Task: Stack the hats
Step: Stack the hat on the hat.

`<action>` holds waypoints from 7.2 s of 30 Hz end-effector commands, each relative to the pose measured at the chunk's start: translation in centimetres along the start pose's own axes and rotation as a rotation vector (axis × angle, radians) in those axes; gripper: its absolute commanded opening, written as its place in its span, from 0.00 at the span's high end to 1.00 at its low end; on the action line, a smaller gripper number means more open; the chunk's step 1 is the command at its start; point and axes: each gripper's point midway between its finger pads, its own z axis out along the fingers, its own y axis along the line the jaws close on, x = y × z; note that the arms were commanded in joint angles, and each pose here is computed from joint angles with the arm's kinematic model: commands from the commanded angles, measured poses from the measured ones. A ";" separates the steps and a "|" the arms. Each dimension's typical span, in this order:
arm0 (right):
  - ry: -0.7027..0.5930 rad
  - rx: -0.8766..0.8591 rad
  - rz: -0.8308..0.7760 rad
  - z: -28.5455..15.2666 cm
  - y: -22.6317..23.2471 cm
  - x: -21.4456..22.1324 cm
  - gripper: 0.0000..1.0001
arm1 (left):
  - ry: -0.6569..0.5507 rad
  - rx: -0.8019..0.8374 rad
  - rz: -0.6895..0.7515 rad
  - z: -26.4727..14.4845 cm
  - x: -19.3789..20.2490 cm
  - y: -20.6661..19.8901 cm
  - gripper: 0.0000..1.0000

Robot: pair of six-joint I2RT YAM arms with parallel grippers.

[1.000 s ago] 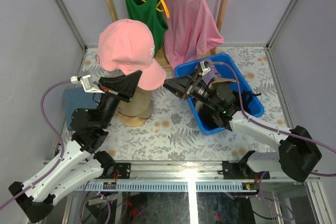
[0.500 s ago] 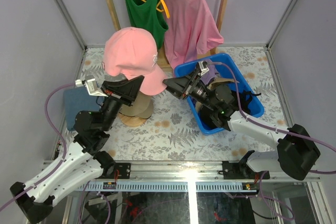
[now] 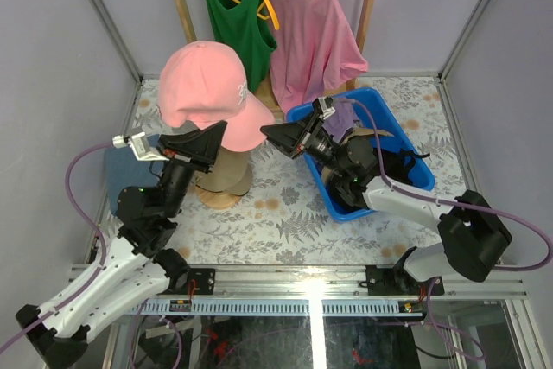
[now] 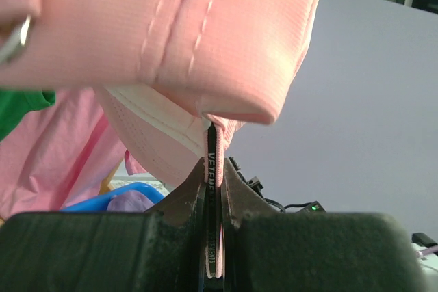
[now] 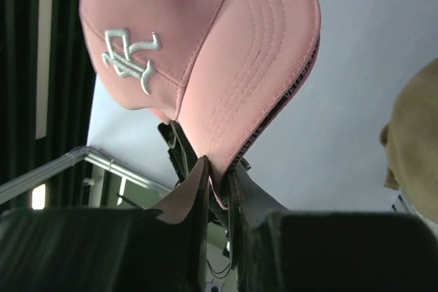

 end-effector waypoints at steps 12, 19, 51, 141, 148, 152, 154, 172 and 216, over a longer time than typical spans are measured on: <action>0.086 -0.090 -0.008 0.8 -2.7 -1.6 1.00 | -0.088 0.117 -0.018 -4.1 -2.6 -2.1 1.00; 0.108 -0.092 0.029 0.5 -5.5 -2.8 1.00 | -0.109 0.134 -0.023 -5.4 -2.9 -2.1 1.00; 0.102 -0.168 0.046 0.9 -5.8 -7.4 1.00 | -0.312 0.269 -0.055 -9.4 -10.6 -6.5 1.00; 0.341 -0.392 0.027 -1.5 7.0 2.6 1.00 | -0.471 -0.727 -0.341 -14.1 -12.9 8.9 0.00; 0.368 -0.436 0.017 -2.7 9.4 4.0 1.00 | -0.444 -0.695 -0.440 -13.2 -13.2 7.6 0.00; 0.398 -0.455 0.018 -3.0 10.2 5.0 1.00 | -0.399 -0.650 -0.468 -12.1 -13.2 6.3 0.00; 0.415 -0.468 0.016 -3.2 10.7 5.6 1.00 | -0.375 -0.618 -0.483 -11.5 -13.3 5.5 0.01; 0.456 -0.556 -0.005 -3.7 14.1 7.4 1.00 | -0.238 -0.452 -0.640 -11.5 -12.1 2.4 0.46; 0.307 -0.160 -0.034 -1.7 -4.1 -2.8 1.00 | -0.168 -0.701 -0.143 -9.5 -9.0 6.8 1.00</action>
